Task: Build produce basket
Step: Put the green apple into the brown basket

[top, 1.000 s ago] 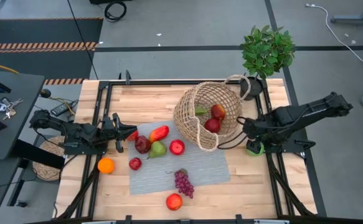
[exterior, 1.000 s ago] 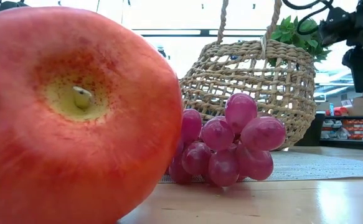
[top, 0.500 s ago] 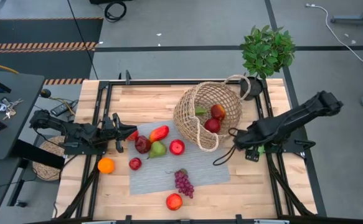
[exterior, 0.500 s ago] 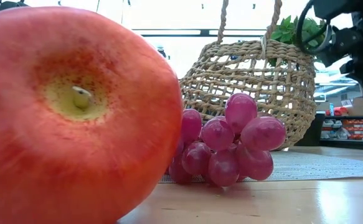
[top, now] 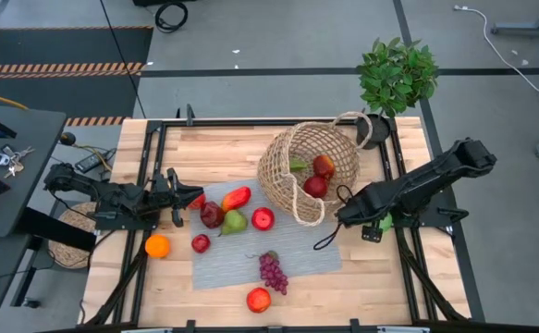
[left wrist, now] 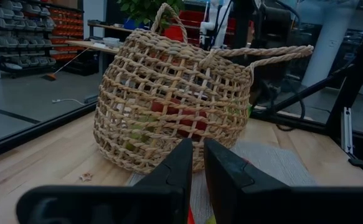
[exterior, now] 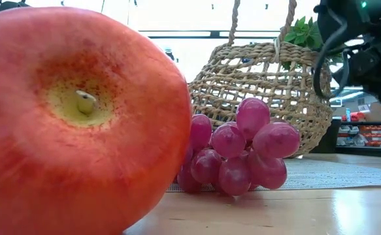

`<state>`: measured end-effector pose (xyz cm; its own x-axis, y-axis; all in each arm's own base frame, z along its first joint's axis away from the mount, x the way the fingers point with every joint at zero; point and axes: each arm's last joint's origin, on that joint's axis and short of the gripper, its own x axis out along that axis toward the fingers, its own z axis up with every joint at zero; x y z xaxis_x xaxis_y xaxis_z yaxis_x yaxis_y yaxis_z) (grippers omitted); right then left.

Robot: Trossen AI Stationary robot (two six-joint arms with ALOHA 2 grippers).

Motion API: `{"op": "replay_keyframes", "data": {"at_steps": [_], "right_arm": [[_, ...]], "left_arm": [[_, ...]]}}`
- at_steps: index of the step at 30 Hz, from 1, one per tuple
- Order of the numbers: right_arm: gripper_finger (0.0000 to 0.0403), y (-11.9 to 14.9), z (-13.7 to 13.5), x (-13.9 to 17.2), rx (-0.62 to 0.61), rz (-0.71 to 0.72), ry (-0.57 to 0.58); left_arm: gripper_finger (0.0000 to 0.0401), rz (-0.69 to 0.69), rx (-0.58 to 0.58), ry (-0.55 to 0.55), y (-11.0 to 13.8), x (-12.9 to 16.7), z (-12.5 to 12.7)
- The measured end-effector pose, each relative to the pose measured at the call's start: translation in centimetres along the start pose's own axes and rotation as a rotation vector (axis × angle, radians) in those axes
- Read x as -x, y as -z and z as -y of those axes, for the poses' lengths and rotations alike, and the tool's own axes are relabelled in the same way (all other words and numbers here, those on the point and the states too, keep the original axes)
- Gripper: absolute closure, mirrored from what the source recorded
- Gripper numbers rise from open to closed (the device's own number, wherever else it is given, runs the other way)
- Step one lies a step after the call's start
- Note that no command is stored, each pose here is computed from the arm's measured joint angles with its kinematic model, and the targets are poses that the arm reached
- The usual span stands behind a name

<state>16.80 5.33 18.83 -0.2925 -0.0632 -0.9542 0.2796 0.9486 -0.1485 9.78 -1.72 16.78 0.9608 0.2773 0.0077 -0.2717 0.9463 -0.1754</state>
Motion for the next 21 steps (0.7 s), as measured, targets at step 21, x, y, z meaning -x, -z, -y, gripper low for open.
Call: {"op": "replay_keyframes", "data": {"at_steps": [21], "right_arm": [[0.0033,-2.4,-1.6,-3.8,0.161,-0.278,0.137]], "left_arm": [[0.0353,0.0,0.0,0.0,0.0,0.0,0.0]]}}
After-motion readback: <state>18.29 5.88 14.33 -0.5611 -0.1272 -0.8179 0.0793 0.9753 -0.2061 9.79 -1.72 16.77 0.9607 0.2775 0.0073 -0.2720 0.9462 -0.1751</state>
